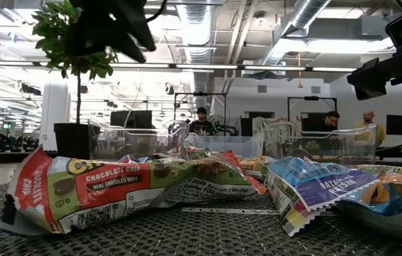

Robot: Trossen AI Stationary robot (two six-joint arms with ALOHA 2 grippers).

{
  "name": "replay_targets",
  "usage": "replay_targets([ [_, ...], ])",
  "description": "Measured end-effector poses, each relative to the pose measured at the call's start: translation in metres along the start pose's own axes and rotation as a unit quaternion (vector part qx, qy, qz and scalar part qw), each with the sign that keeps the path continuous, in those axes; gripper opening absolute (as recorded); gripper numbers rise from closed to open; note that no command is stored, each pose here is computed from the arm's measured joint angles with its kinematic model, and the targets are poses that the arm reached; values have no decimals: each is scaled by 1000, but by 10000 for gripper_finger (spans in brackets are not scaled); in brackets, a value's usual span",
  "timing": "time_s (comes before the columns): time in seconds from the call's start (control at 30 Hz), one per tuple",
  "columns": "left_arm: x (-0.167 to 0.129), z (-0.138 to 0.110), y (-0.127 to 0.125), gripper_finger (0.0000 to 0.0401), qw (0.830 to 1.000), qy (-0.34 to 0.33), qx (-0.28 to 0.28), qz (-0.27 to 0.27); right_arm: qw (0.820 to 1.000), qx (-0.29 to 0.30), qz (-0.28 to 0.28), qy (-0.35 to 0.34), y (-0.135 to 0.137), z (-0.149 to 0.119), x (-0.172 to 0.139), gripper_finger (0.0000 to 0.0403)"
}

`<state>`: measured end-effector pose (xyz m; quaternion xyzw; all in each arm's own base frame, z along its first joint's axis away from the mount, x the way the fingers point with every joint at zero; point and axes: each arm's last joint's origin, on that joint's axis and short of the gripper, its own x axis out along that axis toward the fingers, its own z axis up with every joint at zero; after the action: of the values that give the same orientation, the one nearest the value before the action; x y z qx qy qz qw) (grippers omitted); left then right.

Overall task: Pick and place Granola Bars by type
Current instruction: Put the red granola bar into the left transparent bin

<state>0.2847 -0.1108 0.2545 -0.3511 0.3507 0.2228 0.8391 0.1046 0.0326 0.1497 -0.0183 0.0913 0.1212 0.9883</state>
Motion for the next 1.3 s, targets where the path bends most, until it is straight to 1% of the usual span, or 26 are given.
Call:
replay_targets([
  [0.1,0,-1,3,96,998,3,-65,16,1000,0,0,0,0,0,0,221],
  [0.27,0,-3,8,96,993,8,-107,43,1000,0,0,0,0,0,0,221],
  [0.37,-1,-5,13,96,985,17,-157,68,1000,0,0,0,0,0,0,221],
  [0.43,2,-8,15,96,980,29,-177,84,1000,0,0,0,0,0,0,221],
  [0.63,16,-15,17,97,981,44,-154,113,1000,0,0,-1,0,0,0,221],
  [0.9,41,-18,17,97,977,47,-165,123,1000,0,0,0,0,0,0,221],
  [1.1,56,-24,19,97,973,44,-176,146,1000,0,0,1,0,0,0,221],
  [1.23,58,-24,16,97,980,39,-142,131,1000,0,0,1,0,0,0,221],
  [1.3,58,-24,16,98,982,47,-135,127,1000,0,0,1,0,0,0,221],
])
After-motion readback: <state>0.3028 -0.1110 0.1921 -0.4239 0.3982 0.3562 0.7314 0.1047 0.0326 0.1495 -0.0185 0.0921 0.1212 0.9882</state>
